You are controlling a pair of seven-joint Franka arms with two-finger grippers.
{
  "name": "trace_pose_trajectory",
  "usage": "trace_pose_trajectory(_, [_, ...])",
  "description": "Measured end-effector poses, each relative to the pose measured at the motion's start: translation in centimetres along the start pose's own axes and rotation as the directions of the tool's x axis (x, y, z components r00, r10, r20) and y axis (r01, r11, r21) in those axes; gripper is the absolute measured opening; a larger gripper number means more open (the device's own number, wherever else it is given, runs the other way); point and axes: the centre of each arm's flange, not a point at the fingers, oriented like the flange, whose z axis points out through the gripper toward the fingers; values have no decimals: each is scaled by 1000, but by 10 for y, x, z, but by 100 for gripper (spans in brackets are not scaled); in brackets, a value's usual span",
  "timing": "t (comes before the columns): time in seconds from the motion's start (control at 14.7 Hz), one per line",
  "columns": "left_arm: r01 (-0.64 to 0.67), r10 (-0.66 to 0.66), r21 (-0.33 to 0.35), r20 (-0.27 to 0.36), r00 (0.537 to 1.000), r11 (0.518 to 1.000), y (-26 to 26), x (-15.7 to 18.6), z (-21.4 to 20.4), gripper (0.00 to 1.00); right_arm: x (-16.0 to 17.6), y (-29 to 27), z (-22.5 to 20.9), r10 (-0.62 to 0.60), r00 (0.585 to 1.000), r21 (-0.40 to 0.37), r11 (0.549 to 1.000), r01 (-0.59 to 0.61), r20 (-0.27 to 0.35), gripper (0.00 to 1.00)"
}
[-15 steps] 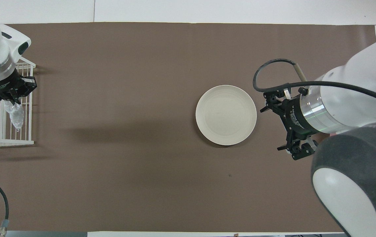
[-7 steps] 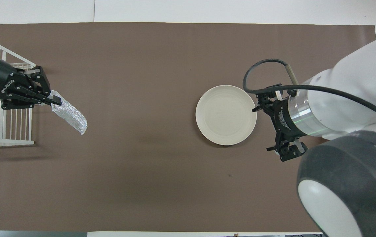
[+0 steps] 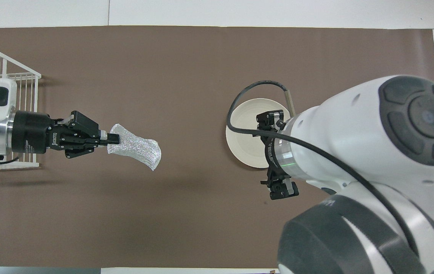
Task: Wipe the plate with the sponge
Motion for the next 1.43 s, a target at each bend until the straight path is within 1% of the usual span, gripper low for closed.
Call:
trace_pose_trajectory(0.2, [-84,86,-92,27,996,992,-4,-26,25,4,-36,21,19,28,999,33,999,-29,26,100])
trace_pose_trajectory(0.34, [-153,160,-155,34,986,976,-11,-36,38,4,-55,34,30,28,999,44,999,-30,39,100])
trace_pose_trajectory(0.48, [-206,218,-222,29,975,953,-30,-40,50,4,-74,44,39,29,998,64,997,-33,60,100])
trace_pose_trajectory(0.61, [-239,254,-287,15,967,927,-49,-44,62,4,-94,49,48,75,989,90,992,-86,124,100])
trace_pose_trajectory(0.68, [-255,271,-304,12,962,918,-56,-46,68,4,-104,49,51,96,982,109,987,-114,160,100])
trace_pose_trajectory(0.75, [-272,290,-314,10,957,910,-62,-50,74,4,-114,50,55,113,976,124,983,-137,187,100])
trace_pose_trajectory(0.82, [-284,302,-319,9,953,904,-66,-53,78,4,-120,51,60,120,973,131,980,-147,198,100])
trace_pose_trajectory(0.95, [-293,312,-326,7,950,899,-69,-58,80,4,-125,51,67,123,973,127,981,-150,195,100])
trace_pose_trajectory(1.16, [-299,318,-329,4,948,896,-68,-60,78,4,-122,51,75,130,974,117,981,-153,185,100])
trace_pose_trajectory(1.43, [-298,321,-335,11,947,894,-68,-61,77,4,-122,52,86,129,974,123,981,-153,187,100])
